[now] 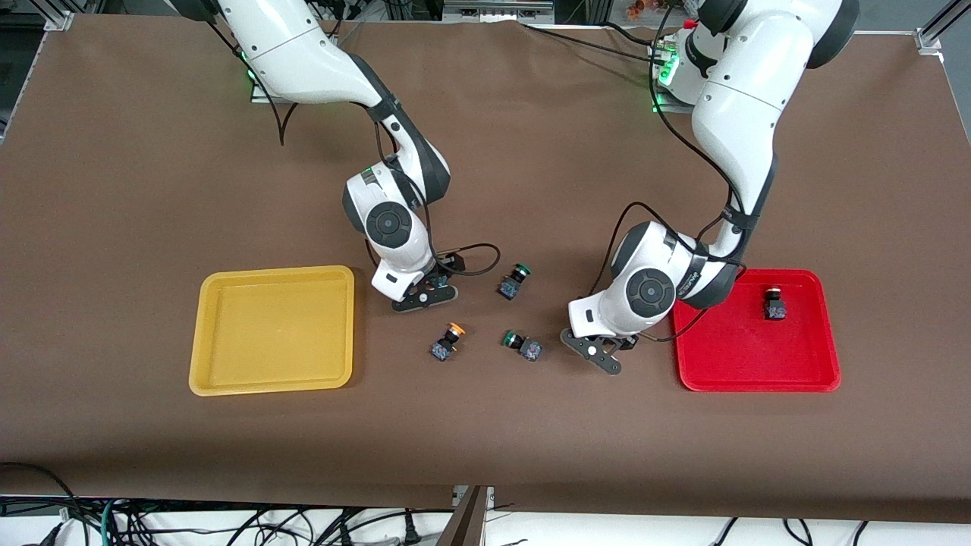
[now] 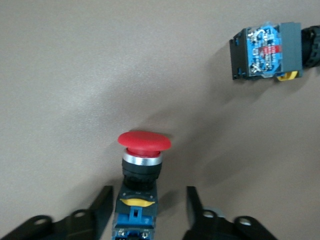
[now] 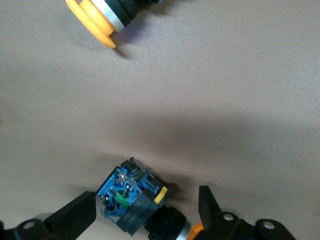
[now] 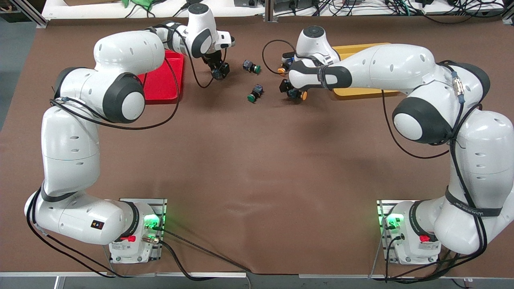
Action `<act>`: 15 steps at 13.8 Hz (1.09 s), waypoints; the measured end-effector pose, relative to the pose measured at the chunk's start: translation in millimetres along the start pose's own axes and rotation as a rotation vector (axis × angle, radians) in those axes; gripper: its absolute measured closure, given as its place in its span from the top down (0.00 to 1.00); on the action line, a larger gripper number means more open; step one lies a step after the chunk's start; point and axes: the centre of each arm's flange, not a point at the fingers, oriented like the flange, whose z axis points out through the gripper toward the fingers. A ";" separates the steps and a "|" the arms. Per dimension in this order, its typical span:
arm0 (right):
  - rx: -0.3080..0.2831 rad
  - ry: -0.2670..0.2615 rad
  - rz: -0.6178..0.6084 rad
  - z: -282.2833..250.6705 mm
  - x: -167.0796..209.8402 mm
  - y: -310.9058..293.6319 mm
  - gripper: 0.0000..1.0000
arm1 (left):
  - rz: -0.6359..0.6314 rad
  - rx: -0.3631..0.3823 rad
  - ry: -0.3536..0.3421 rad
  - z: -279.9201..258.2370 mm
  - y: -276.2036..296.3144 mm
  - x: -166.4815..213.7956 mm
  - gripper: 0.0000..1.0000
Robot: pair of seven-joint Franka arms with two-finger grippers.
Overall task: Place red and yellow buttons in trays
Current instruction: 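Place the red button in the red tray while the right gripper carries the yellow button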
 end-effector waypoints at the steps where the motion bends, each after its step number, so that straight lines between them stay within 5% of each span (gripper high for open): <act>1: 0.000 0.000 -0.001 0.7 -0.2 -0.3 0.89 | -0.013 0.004 0.004 -2.3 -7.5 -0.5 0.50; 3: 0.000 0.000 -0.001 0.6 -0.4 -0.7 0.82 | -0.060 0.008 -0.006 -17.3 -39.2 -6.9 0.33; 4: 0.000 0.001 -0.002 0.6 -0.5 -1.1 0.72 | -0.091 0.006 -0.024 -31.4 -59.6 -14.4 0.33; 6: 0.000 0.002 -0.002 -0.1 -0.3 -1.2 0.70 | -0.153 0.008 -0.042 -71.1 -99.7 -34.6 0.33; 9: -0.002 -0.003 -0.001 -5.2 -0.2 -0.4 0.97 | -0.246 0.007 -0.071 -105.3 -150.1 -85.2 0.33; 15: -0.009 -0.027 -0.002 -5.3 -3.2 0.1 0.96 | -0.397 -0.042 -0.190 -60.1 -208.0 -174.5 0.33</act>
